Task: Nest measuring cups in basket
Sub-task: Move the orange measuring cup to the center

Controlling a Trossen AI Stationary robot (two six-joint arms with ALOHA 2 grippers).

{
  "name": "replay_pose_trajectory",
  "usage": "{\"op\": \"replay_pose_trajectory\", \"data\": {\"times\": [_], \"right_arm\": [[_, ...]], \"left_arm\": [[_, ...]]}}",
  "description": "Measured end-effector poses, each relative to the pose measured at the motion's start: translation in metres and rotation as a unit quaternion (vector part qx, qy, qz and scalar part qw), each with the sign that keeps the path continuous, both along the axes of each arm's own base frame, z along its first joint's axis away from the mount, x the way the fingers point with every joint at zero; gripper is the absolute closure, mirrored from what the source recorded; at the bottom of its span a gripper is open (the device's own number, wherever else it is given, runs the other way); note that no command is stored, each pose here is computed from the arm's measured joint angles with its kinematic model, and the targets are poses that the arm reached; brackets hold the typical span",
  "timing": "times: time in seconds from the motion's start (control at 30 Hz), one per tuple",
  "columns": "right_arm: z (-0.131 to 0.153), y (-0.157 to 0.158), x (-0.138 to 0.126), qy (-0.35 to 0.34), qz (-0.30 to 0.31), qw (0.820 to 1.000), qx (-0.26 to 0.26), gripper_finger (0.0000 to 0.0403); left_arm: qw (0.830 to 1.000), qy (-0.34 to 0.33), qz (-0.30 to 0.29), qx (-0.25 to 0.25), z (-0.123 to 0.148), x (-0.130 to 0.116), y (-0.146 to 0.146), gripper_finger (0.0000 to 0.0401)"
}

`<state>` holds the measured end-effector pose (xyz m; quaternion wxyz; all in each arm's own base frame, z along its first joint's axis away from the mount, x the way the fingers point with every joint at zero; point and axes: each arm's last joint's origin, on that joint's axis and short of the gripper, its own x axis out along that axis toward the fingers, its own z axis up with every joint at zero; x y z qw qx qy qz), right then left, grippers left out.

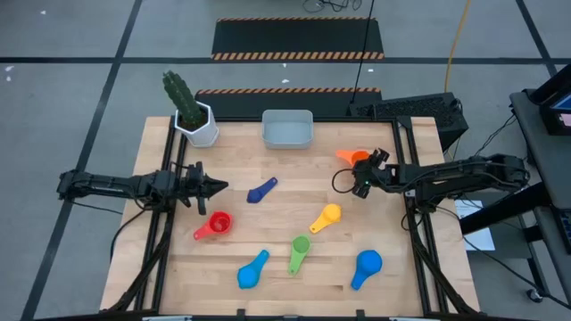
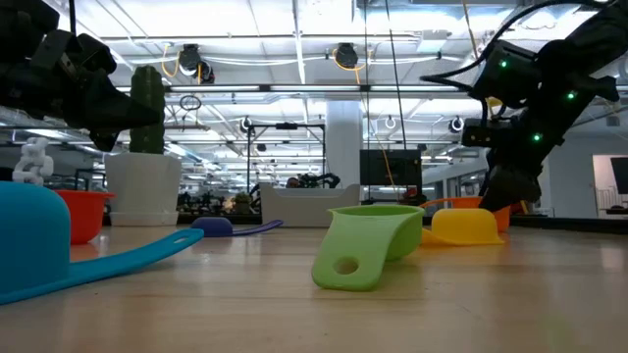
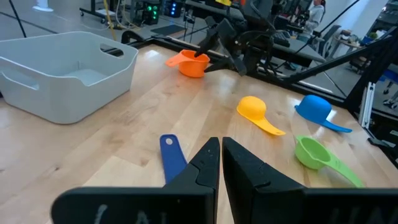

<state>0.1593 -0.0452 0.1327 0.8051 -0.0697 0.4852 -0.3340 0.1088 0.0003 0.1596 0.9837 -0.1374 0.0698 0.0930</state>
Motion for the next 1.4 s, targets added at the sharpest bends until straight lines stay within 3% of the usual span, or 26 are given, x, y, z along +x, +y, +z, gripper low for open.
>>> {"op": "replay_pose_trajectory", "data": {"times": [0.13, 0.37, 0.6, 0.77, 1.03, 1.4], "right_arm": [[0.0, 0.0, 0.001, -0.002, 0.012, 1.0, 0.005, 0.0193], [-0.001, -0.003, 0.0, -0.003, 0.022, 0.999, 0.038, 0.0302], [-0.001, -0.003, 0.001, -0.002, 0.031, 0.999, 0.036, 0.0394], [0.002, -0.003, 0.003, 0.004, 0.055, 0.998, 0.038, 0.0385], [0.028, -0.003, 0.023, -0.058, 0.081, 0.993, 0.068, 0.0399], [0.07, 0.012, 0.05, -0.129, 0.122, 0.982, 0.061, 0.0397]], "left_arm": [[1.0, 0.0, 0.0, 0.0, 0.0, 0.0, 0.0, 0.038], [1.0, -0.014, 0.0, 0.0, 0.003, 0.0, 0.0, 0.038], [1.0, -0.026, 0.0, 0.001, 0.005, 0.001, 0.0, 0.038], [1.0, -0.025, 0.0, 0.001, 0.005, 0.001, 0.0, 0.038], [1.0, -0.026, 0.0, 0.002, 0.005, 0.001, 0.0, 0.038], [1.0, -0.025, 0.008, 0.008, 0.005, 0.001, 0.0, 0.038]]}}
